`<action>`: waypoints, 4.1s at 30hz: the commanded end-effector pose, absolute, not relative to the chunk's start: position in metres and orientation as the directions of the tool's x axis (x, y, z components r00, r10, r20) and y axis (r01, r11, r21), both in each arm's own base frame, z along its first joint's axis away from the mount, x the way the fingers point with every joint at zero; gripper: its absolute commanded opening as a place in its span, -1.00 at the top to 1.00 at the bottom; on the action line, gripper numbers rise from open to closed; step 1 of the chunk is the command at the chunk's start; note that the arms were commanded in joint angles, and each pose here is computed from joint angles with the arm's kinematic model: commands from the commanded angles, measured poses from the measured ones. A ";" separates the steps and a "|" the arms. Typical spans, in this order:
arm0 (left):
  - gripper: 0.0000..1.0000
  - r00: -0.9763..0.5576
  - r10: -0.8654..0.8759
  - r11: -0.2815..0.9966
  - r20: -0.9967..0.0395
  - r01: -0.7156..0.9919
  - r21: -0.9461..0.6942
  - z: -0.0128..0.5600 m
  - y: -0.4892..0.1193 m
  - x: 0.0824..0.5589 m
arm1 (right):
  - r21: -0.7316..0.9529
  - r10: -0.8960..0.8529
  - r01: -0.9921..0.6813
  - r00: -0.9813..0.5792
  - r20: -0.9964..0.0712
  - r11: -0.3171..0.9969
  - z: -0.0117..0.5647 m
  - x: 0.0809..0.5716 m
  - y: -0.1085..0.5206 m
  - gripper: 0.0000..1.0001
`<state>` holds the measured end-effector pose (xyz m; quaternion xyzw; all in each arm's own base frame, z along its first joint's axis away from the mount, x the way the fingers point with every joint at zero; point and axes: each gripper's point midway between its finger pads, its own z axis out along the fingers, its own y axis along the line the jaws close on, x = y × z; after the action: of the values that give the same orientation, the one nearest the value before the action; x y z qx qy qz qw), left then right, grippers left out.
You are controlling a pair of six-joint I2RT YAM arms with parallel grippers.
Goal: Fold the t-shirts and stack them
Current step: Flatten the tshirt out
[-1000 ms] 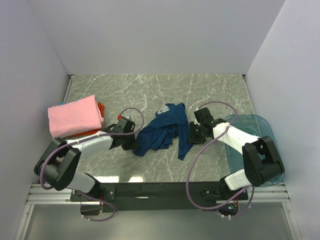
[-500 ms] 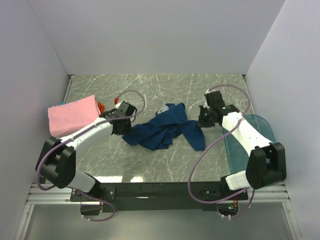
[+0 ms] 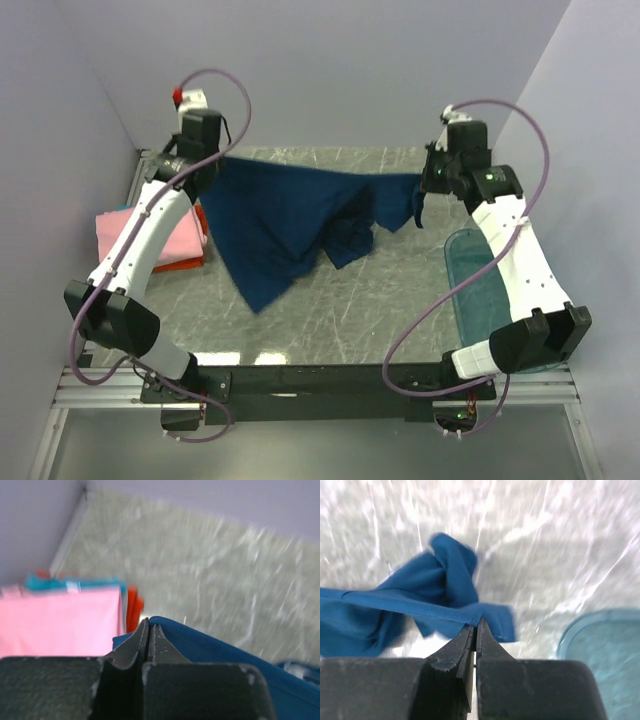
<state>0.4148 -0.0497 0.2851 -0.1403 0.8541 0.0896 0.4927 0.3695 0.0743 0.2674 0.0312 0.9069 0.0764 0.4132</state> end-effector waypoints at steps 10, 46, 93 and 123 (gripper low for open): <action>0.99 -0.057 -0.045 0.962 -0.997 -0.270 -0.028 0.461 -0.041 0.451 | 0.093 0.086 0.005 -0.432 -0.898 0.996 0.391 0.402 0.047 1.00; 0.99 -0.744 -0.189 0.981 -0.641 -0.169 -0.093 0.125 -0.074 0.322 | 0.177 0.278 0.224 -0.874 -0.400 0.958 0.066 0.258 0.079 0.31; 0.99 -0.747 -0.176 0.983 -0.641 -0.163 -0.080 0.124 -0.074 0.325 | 0.156 0.216 0.176 -0.933 -0.290 0.972 0.023 0.275 0.078 1.00; 0.99 -0.227 -0.252 0.966 -0.941 -0.006 -0.257 0.404 -0.096 0.413 | 0.313 0.302 0.001 -0.271 -0.914 0.950 0.454 0.323 0.028 1.00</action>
<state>0.4350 -0.1012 0.3289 -0.0853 0.8303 -0.0674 0.5466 0.3485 0.0316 0.3908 0.1169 0.8349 0.1259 0.5229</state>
